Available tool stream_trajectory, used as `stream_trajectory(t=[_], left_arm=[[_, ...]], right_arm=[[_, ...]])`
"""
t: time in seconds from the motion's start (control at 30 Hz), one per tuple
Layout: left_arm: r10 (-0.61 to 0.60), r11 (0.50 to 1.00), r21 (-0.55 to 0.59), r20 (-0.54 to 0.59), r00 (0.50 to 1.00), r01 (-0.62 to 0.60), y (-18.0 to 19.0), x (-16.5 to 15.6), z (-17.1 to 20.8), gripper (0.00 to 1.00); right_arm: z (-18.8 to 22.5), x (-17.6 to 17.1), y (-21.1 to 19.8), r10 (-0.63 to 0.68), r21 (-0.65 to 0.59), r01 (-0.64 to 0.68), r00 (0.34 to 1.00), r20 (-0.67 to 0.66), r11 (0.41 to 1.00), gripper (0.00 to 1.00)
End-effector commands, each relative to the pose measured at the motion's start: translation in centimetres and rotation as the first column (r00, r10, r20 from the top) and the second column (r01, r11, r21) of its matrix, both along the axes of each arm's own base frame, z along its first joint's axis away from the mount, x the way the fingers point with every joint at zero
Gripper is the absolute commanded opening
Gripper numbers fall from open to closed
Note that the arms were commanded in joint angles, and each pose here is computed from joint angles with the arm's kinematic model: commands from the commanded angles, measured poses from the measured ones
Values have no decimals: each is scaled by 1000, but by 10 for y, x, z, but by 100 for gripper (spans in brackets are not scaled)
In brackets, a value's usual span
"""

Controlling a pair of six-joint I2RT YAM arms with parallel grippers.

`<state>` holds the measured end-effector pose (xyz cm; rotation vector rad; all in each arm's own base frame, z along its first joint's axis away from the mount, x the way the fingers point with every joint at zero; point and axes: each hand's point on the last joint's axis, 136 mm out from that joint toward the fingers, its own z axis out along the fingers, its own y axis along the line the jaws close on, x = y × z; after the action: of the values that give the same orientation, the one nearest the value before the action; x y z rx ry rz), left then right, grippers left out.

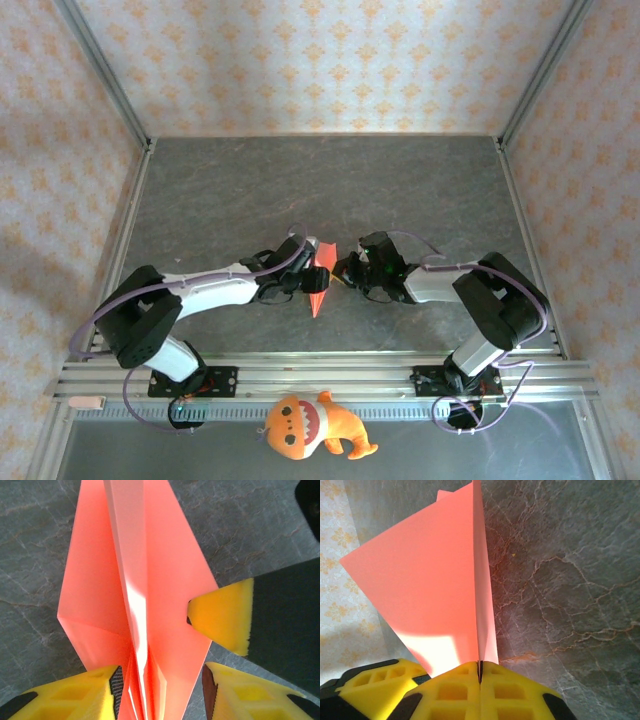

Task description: Fold a paper plane with a square sheet of paper (pick it up from the middle)

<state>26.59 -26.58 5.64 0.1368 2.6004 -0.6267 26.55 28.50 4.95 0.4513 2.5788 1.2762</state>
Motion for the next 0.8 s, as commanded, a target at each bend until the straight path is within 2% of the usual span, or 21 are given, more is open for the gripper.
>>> stream_trajectory(t=[0.0,0.2,0.3,0.43,0.6,0.77], left_arm=[[-6,999,40,-41,999,8,3,-8,-13,49],[-7,998,54,-47,999,9,2,-8,-18,49],[-14,998,54,-52,999,17,0,-9,-20,46],[-7,997,78,-53,999,11,3,-9,-23,35],[-3,995,97,-60,998,9,5,-9,-28,29],[-13,996,89,-68,998,19,2,-10,-31,28]], right_arm=[[9,7,7,-5,26,4,1000,25,1000,4],[8,7,6,-4,25,4,1000,23,1000,4],[7,6,6,-2,26,2,1000,22,1000,4],[8,6,7,-2,29,1,1000,24,1000,4],[8,6,7,-1,29,0,1000,24,1000,4],[8,6,7,-2,31,1,1000,23,1000,5]])
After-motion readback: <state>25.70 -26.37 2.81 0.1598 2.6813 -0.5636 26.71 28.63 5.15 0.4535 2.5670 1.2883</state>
